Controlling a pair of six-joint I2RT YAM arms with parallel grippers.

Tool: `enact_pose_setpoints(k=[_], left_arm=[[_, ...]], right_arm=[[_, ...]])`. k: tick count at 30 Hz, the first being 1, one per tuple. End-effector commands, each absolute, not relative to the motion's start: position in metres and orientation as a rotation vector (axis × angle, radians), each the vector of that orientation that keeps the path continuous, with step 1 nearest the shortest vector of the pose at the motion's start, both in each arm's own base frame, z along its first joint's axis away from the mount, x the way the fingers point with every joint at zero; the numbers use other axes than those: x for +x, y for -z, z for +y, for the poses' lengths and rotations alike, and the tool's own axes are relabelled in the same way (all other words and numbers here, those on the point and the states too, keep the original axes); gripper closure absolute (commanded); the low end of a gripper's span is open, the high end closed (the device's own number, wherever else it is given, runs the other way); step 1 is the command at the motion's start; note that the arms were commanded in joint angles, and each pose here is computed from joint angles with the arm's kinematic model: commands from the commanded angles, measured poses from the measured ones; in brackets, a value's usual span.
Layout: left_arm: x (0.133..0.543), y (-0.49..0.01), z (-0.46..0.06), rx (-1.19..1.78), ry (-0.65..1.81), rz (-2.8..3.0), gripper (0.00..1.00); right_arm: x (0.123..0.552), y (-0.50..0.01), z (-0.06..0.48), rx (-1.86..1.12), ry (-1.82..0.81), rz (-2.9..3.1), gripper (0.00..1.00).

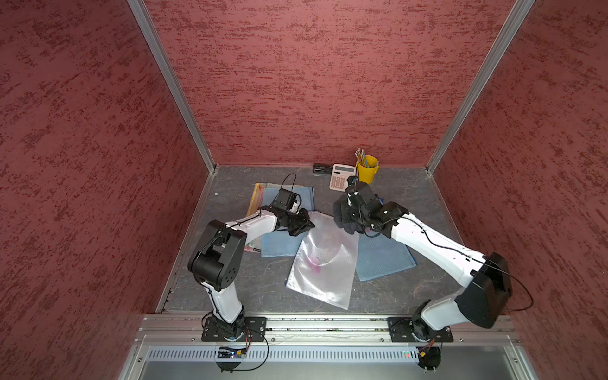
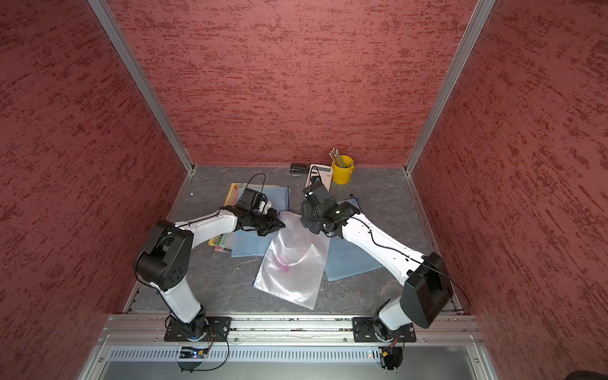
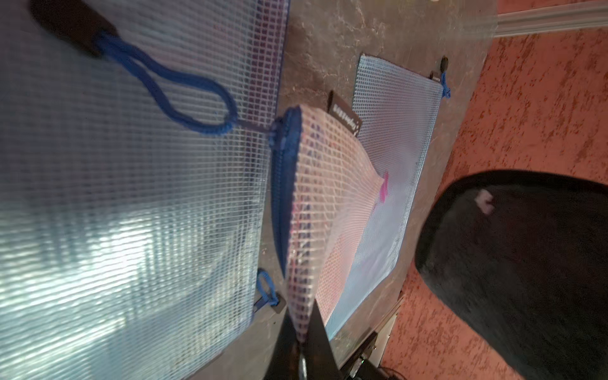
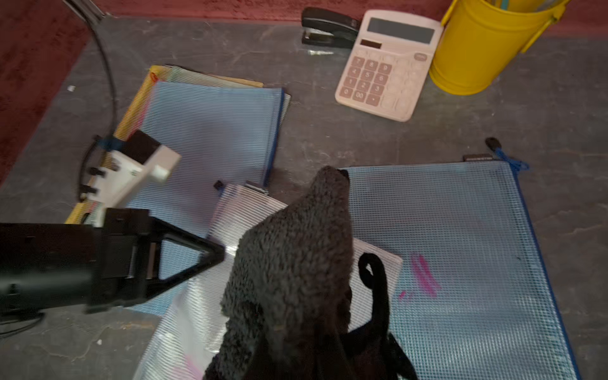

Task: Wipe the document bag
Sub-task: Adjust the document bag at the center of the board, then wipe the dirt from the document bag.

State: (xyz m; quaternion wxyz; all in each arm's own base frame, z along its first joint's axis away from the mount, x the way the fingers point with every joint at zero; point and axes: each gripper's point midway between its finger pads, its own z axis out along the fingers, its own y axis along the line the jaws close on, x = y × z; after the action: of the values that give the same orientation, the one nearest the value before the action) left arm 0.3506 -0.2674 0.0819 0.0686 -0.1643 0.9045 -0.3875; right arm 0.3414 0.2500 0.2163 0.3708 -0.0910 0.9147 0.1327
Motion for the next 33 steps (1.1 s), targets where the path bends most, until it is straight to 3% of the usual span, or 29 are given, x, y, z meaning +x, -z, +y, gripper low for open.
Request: enact_pose_setpoints(k=[1,6,14,17,21,27,29,33], left_arm=[[0.373,-0.088,-0.291,-0.722,1.25,2.569,0.95],[0.37,-0.064,-0.315,-0.848,1.265,2.53,0.96],[0.356,-0.036,-0.305,-0.899,1.128,2.554,0.97],[0.355,-0.031,-0.298,-0.874,1.087,2.576,0.97],[0.359,-0.032,-0.295,-0.859,1.093,2.574,0.95],[0.355,-0.03,-0.3,-0.734,1.082,2.638,0.88],[0.353,-0.027,-0.3,-0.693,1.087,2.664,0.84],[0.349,-0.023,-0.298,-0.613,1.062,2.712,0.66]], right_arm=[[0.314,-0.189,0.279,-0.344,-0.433,2.4,1.0],[0.273,-0.129,0.292,-0.374,-0.507,2.487,1.0],[0.206,-0.016,0.23,-0.137,-0.372,2.752,1.0],[0.187,-0.001,0.212,-0.08,-0.287,2.819,1.0],[0.166,-0.02,0.185,-0.006,-0.171,2.859,1.0],[0.208,-0.074,0.17,0.114,-0.143,2.659,1.0],[0.226,-0.069,0.169,0.132,-0.134,2.658,1.0],[0.238,-0.033,0.172,0.097,-0.094,2.713,1.0]])
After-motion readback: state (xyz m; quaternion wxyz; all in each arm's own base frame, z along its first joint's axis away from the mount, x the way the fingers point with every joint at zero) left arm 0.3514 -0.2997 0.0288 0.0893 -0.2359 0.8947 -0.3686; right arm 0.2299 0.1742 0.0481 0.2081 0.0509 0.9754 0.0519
